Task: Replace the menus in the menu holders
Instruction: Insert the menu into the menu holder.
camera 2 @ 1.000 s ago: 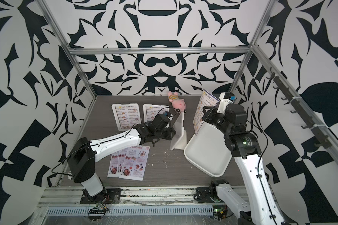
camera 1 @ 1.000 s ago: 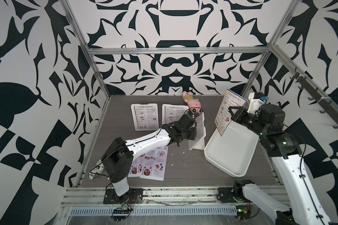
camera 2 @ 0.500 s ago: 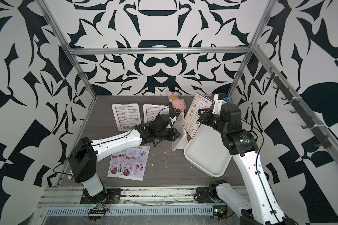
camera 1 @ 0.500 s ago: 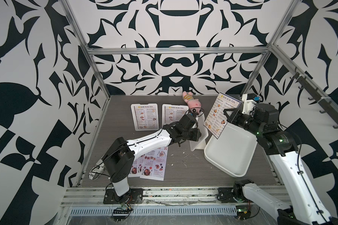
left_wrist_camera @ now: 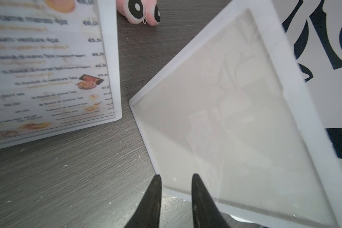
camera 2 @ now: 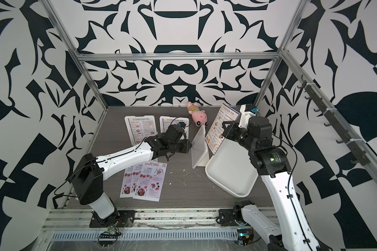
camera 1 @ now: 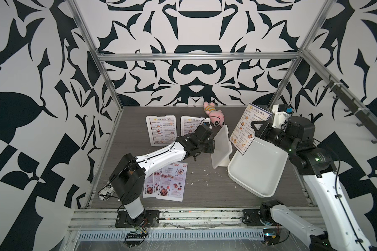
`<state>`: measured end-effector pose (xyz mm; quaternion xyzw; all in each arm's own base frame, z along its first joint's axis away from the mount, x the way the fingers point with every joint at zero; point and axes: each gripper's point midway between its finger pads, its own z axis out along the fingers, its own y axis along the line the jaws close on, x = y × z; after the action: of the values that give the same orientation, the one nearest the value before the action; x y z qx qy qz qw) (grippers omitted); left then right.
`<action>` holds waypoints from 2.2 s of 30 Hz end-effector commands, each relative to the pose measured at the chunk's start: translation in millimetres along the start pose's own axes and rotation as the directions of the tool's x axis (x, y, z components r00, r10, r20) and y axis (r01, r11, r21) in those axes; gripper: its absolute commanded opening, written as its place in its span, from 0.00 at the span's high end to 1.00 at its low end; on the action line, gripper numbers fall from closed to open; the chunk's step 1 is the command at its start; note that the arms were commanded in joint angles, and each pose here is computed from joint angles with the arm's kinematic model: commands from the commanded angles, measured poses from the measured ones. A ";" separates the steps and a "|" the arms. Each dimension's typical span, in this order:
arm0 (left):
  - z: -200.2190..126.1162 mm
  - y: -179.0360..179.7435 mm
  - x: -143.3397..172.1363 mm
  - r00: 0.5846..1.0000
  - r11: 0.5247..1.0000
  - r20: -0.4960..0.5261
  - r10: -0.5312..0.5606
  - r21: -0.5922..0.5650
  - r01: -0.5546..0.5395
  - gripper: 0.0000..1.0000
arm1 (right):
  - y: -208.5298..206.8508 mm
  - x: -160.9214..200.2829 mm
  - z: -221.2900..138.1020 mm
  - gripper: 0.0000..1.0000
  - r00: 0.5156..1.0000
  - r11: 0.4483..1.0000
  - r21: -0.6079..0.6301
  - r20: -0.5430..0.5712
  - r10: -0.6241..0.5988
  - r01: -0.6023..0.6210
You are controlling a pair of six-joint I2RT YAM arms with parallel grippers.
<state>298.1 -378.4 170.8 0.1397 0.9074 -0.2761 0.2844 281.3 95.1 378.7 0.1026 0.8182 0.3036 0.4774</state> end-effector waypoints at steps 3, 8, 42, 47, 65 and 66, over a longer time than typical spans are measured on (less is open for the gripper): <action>-11.3 11.2 0.5 1.000 0.999 0.004 0.005 -0.032 -0.005 0.71 | 9.3 -5.5 -7.9 1.00 0.999 0.999 -0.026 0.022 -0.032 0.032; -12.0 12.5 -0.7 1.000 0.999 0.007 0.006 -0.034 -0.005 0.71 | 8.6 -1.7 -5.8 1.00 0.999 0.999 -0.029 0.004 -0.033 0.034; -11.9 14.8 -2.3 1.000 0.999 0.010 0.001 -0.039 0.000 0.71 | 19.1 -3.7 -7.1 1.00 0.998 0.994 -0.085 0.017 -0.067 0.068; -12.2 15.7 -2.4 1.000 0.999 0.012 0.000 -0.042 0.000 0.71 | 20.3 -4.2 -4.7 1.00 0.997 0.993 -0.089 0.010 -0.074 0.074; -11.0 14.9 -3.5 1.000 0.999 0.011 0.001 -0.040 -0.001 0.71 | 9.8 -0.5 -5.6 1.00 0.996 0.995 -0.044 0.013 -0.086 0.086; -11.0 15.4 -3.6 1.000 0.999 0.011 0.001 -0.041 0.000 0.71 | 9.8 -0.1 -5.0 1.00 0.996 0.995 -0.045 0.010 -0.085 0.086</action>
<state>304.0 -365.8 168.5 0.1295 0.9116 -0.2607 0.2904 276.4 100.3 373.7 0.0715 0.8251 0.3011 0.4726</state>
